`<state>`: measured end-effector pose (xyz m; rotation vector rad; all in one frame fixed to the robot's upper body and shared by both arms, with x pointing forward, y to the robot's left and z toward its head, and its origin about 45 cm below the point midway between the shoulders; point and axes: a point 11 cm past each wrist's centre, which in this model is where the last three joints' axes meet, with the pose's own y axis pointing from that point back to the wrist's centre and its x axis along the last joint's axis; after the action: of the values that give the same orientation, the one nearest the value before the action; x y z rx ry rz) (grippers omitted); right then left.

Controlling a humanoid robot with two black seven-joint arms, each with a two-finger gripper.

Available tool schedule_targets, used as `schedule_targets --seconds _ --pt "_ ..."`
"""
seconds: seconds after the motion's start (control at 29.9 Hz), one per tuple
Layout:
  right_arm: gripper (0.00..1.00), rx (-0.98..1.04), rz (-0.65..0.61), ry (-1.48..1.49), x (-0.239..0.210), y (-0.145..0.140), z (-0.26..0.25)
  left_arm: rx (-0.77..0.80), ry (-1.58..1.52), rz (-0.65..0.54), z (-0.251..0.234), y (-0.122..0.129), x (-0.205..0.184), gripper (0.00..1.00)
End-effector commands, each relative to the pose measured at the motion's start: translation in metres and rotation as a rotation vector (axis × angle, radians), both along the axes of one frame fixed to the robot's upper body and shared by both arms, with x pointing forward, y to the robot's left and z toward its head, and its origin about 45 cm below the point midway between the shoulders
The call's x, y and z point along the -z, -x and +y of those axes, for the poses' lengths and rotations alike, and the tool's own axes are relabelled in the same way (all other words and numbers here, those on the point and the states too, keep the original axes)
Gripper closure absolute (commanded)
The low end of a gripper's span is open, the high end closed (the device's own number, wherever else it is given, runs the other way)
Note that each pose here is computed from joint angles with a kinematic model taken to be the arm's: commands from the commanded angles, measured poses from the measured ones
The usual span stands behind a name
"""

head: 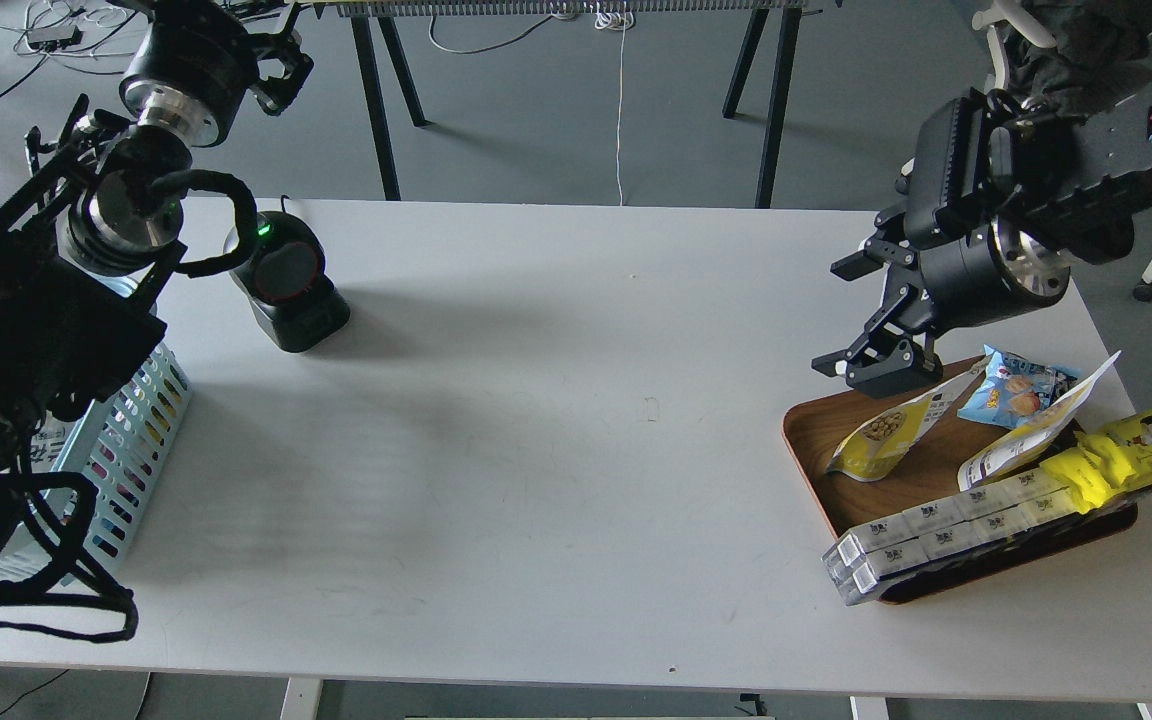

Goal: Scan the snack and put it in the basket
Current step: 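Lower the right gripper and grasp the yellow snack packet in the tray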

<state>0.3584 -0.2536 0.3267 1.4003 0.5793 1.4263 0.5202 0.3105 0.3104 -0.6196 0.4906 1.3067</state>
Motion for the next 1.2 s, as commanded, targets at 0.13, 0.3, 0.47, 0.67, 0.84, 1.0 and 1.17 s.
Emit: schedule_targets --seconds 0.13,0.3,0.47,0.67,0.84,1.0,1.17 --pt "0.08 0.022 0.071 0.038 0.021 0.021 -0.022 -0.004 -0.001 0.006 0.002 0.001 0.004 0.0" --pt "0.1 0.016 0.074 0.097 0.032 0.027 -0.041 -0.004 -0.002 0.008 0.002 0.001 0.005 0.0" --pt "0.14 0.035 0.073 0.126 0.04 0.026 -0.056 -0.003 -0.004 0.009 0.002 0.001 0.005 0.0" --pt "0.26 0.072 0.07 0.135 0.044 0.021 -0.067 -0.004 -0.001 0.014 0.002 0.002 0.008 0.0" --pt "0.42 0.07 0.073 0.139 0.046 0.02 -0.067 -0.004 -0.004 0.017 0.002 0.002 0.009 0.0" --pt "0.46 0.085 0.06 0.151 0.045 0.013 -0.072 -0.003 -0.004 0.018 0.002 0.002 0.009 0.0" --pt "0.5 0.092 0.056 0.157 0.048 0.008 -0.072 -0.007 -0.004 0.017 0.003 0.002 0.009 0.0"
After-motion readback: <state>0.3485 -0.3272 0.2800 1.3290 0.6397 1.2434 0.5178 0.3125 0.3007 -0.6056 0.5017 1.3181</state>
